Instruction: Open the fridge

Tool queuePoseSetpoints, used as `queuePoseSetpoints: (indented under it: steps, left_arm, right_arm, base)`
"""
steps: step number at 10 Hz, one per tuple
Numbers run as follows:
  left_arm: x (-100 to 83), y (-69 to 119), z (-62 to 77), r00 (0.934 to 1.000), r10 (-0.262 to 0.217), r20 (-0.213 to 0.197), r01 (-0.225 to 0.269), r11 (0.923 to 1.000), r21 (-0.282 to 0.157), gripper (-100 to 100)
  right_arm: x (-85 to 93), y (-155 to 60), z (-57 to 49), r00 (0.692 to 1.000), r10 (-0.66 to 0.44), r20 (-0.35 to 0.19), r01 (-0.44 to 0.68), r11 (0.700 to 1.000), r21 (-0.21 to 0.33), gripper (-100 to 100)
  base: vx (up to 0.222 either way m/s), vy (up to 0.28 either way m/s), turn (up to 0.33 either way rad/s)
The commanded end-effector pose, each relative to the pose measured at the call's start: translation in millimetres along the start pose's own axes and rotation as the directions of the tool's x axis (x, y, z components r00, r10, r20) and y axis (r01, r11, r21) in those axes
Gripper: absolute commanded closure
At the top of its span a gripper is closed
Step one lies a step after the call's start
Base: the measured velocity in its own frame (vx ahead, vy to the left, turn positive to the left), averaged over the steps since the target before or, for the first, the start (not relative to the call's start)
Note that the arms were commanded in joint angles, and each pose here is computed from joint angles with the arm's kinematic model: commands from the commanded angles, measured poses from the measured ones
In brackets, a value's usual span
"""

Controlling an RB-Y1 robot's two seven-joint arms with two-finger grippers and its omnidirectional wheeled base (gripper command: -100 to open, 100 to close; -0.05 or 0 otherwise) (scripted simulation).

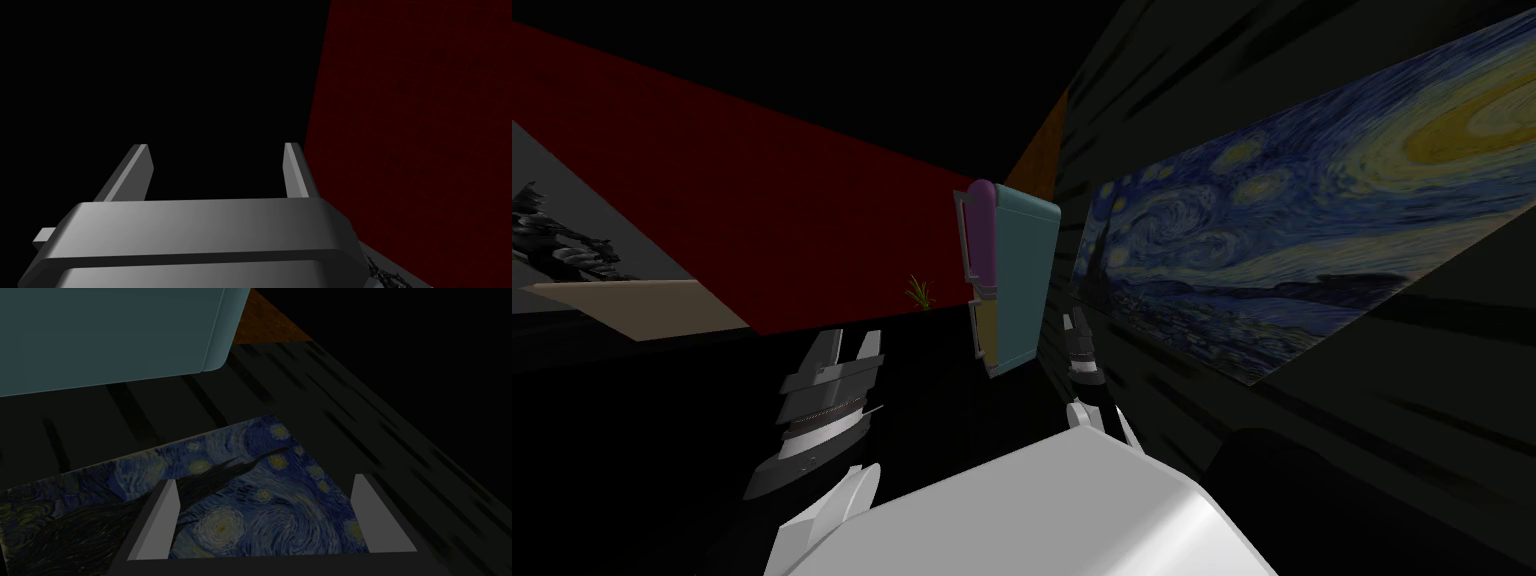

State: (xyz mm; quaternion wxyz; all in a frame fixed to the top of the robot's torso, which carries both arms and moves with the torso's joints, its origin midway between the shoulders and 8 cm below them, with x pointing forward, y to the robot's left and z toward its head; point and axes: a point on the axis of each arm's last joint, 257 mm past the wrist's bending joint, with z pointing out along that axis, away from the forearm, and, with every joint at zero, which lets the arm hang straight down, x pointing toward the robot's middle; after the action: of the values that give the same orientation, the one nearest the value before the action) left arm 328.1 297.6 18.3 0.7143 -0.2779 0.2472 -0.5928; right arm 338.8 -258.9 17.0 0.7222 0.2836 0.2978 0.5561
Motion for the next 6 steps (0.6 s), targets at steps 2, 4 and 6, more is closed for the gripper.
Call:
queuePoseSetpoints:
  steps: [2, 4, 6]
  left_arm:
    - [0.0, 0.0, 0.0, 1.0000, 0.000, 0.000, 0.000, 1.0000, 0.000, 0]
    - [0.0, -0.1, 0.0, 1.0000, 0.000, 0.000, 0.000, 1.0000, 0.000, 0]
    - [0.0, -0.1, 0.0, 1.0000, 0.000, 0.000, 0.000, 1.0000, 0.000, 0]
  right_arm:
    - [0.0, 0.0, 0.0, 1.000, 0.000, 0.000, 0.000, 1.000, 0.000, 0]
    - [0.0, 0.1, 0.0, 1.000, 0.000, 0.000, 0.000, 1.000, 0.000, 0]
    - [0.0, 0.1, 0.0, 1.000, 0.000, 0.000, 0.000, 1.000, 0.000, 0]
  base:
    - [0.000, 0.000, 0.000]
    - [0.000, 0.000, 0.000]
    - [0.000, 0.000, 0.000]
